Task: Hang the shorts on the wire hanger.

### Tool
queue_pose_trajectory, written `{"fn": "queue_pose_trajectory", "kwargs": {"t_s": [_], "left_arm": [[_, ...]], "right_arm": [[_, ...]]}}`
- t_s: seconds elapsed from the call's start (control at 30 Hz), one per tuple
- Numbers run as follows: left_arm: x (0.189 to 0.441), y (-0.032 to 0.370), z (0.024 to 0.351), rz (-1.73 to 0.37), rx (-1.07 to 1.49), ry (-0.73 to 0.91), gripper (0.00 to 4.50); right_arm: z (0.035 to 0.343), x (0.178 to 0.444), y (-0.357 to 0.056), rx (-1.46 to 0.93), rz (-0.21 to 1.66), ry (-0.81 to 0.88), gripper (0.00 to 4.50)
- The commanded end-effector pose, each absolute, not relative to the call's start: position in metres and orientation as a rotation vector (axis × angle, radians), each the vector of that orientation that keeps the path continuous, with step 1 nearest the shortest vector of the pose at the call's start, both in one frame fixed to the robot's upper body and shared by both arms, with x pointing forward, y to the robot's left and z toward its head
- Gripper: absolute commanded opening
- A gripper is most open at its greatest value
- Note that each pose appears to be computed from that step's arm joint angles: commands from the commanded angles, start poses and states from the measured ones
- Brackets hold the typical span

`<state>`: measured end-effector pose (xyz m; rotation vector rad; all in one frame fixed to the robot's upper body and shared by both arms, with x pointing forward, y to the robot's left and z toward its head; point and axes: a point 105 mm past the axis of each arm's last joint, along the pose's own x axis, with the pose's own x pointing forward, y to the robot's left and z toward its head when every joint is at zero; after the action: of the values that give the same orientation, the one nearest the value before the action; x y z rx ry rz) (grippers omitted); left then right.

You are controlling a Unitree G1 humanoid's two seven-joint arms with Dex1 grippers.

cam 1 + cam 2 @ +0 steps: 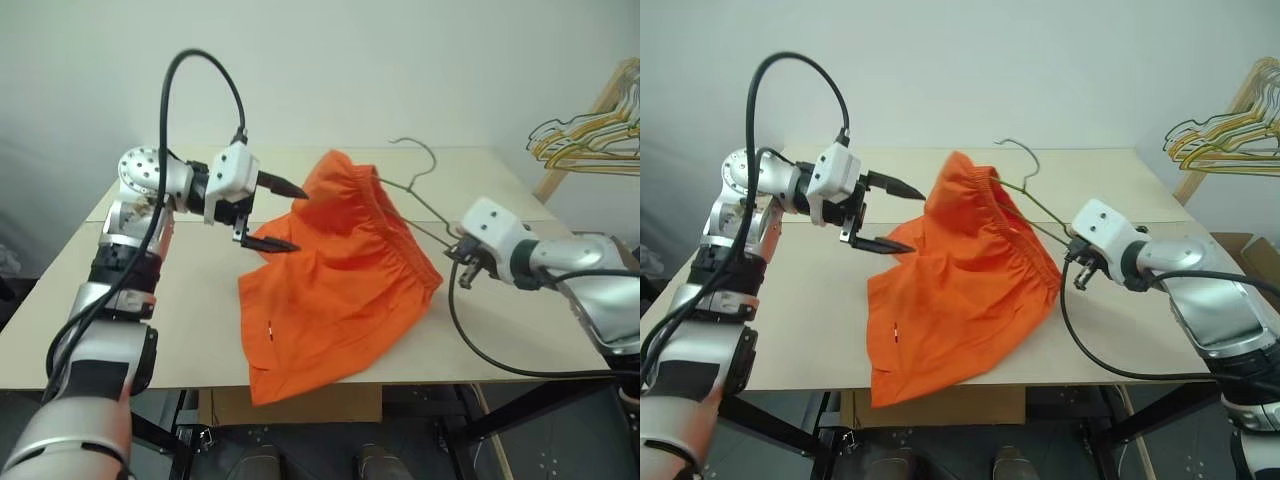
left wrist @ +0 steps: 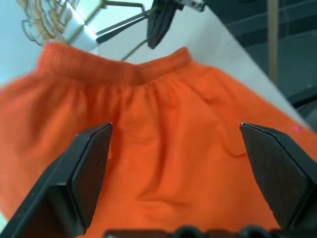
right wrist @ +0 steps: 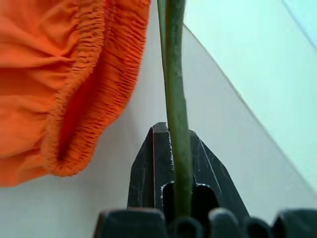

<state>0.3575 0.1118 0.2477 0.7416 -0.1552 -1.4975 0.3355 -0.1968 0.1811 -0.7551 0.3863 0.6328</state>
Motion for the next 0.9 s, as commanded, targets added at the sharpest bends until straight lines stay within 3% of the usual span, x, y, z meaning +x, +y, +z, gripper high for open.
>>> {"fn": "queue_pose_trajectory", "kwargs": {"t_s": [0.03,0.23,0.47,0.77,0.9], "left_arm": [[0.366,0.114,0.271,-1.442,0.83,-0.237,4.47],[0.375,0.112,0.281,-1.441,1.005,-0.235,4.47],[0.377,0.108,0.247,-1.538,1.21,-0.085,4.47],[0.378,0.091,0.228,-1.6,1.294,-0.06,4.47],[0.378,0.086,0.227,-1.612,1.298,-0.056,3.6]], "right_arm": [[0.191,0.326,-0.18,-0.833,0.74,0.389,0.0],[0.19,0.312,-0.164,-0.846,0.9,0.509,0.0],[0.204,0.31,-0.157,-0.802,0.936,0.588,0.0],[0.212,0.307,-0.153,-0.8,0.961,0.624,0.0],[0.213,0.307,-0.153,-0.795,0.957,0.642,0.0]]}}
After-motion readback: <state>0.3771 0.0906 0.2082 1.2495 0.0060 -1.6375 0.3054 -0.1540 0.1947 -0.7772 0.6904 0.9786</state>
